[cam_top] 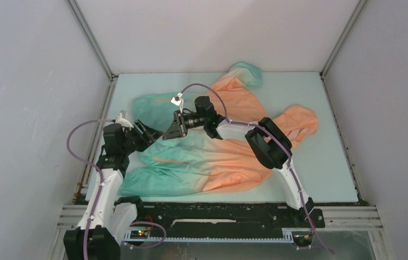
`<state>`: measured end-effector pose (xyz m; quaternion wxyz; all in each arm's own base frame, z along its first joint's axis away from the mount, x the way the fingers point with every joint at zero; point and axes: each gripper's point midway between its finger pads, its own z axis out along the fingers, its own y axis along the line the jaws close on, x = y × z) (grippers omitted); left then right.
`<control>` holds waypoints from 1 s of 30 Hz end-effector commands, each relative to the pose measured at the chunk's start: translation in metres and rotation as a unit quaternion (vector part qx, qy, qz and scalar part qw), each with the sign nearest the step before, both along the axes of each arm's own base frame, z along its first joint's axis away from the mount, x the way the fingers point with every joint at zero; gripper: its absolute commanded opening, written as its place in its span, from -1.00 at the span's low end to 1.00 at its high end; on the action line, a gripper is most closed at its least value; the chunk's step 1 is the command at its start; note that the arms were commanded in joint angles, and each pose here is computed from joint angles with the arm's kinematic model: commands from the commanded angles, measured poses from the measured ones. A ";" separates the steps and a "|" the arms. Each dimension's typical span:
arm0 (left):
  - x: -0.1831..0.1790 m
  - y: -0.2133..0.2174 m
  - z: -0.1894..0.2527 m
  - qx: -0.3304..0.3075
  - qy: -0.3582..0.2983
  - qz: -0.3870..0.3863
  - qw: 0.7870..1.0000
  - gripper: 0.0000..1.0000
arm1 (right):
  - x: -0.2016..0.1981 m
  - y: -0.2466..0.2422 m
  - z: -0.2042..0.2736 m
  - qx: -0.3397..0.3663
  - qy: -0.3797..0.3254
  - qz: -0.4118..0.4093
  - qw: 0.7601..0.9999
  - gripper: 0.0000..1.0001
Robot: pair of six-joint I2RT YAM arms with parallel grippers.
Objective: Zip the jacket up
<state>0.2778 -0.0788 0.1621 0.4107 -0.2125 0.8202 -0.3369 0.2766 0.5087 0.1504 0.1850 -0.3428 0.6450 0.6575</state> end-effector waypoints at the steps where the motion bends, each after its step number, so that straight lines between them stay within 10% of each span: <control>1: -0.006 0.002 0.014 0.018 -0.061 0.000 0.998 0.20 | -0.007 -0.002 0.052 0.038 -0.006 0.016 0.999 -1.00; 13: -0.015 -0.009 0.006 -0.158 -0.064 0.064 0.983 -0.09 | -0.003 0.001 0.056 0.044 0.025 0.005 0.999 -1.00; 30: -0.014 -0.002 0.010 -0.181 -0.080 0.095 0.976 -0.20 | -0.008 0.004 0.058 0.057 0.037 0.014 0.998 -1.00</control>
